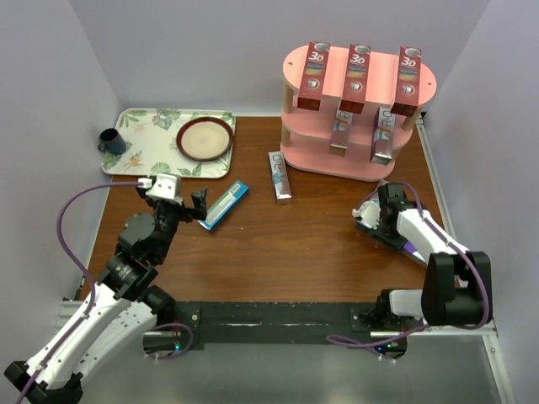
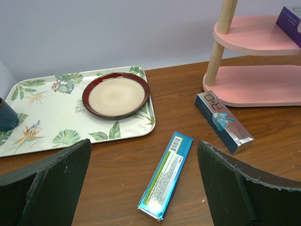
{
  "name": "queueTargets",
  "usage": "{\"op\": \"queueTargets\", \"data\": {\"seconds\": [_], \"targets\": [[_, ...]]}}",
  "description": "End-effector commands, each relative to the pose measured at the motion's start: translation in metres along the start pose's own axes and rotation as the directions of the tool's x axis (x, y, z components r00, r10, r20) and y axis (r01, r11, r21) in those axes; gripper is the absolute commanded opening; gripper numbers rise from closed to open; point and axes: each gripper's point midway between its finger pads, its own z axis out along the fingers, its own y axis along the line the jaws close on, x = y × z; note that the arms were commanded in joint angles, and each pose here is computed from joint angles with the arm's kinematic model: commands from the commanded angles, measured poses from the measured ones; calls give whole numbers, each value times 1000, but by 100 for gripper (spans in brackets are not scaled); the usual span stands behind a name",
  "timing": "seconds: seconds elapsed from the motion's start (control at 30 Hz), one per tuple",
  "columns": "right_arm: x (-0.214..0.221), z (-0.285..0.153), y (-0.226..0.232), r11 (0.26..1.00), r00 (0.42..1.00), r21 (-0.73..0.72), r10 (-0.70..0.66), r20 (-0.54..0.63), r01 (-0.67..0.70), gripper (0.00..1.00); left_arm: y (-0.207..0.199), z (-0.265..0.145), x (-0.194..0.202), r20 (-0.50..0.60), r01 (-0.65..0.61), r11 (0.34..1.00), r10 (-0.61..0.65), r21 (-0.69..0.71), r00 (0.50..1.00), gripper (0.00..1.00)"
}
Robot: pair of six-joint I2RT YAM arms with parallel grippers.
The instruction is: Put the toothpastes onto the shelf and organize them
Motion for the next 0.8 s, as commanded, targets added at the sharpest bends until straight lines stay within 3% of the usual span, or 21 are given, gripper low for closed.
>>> {"op": "queueTargets", "data": {"seconds": [0.0,0.33,0.47,0.63,0.77], "targets": [[-3,-13,10,985,984,-35,-167,54,169,33,1,-1,-19,58,17,1000,-17,5,998,100],[-56,-65,4,999,946,11,-44,320,42,21,0,-3,-22,67,21,1000,-22,14,997,100],[-74,-81,19,999,906,-42,-3,424,23,20,-1,-3,-21,66,21,999,-23,23,998,100],[-105,-117,32,991,811,-136,76,580,4,20,-9,-1,-20,64,16,998,-20,60,998,100],[-130,-143,46,971,755,-231,103,648,65,18,-18,0,-19,64,4,994,-11,111,998,100]]}}
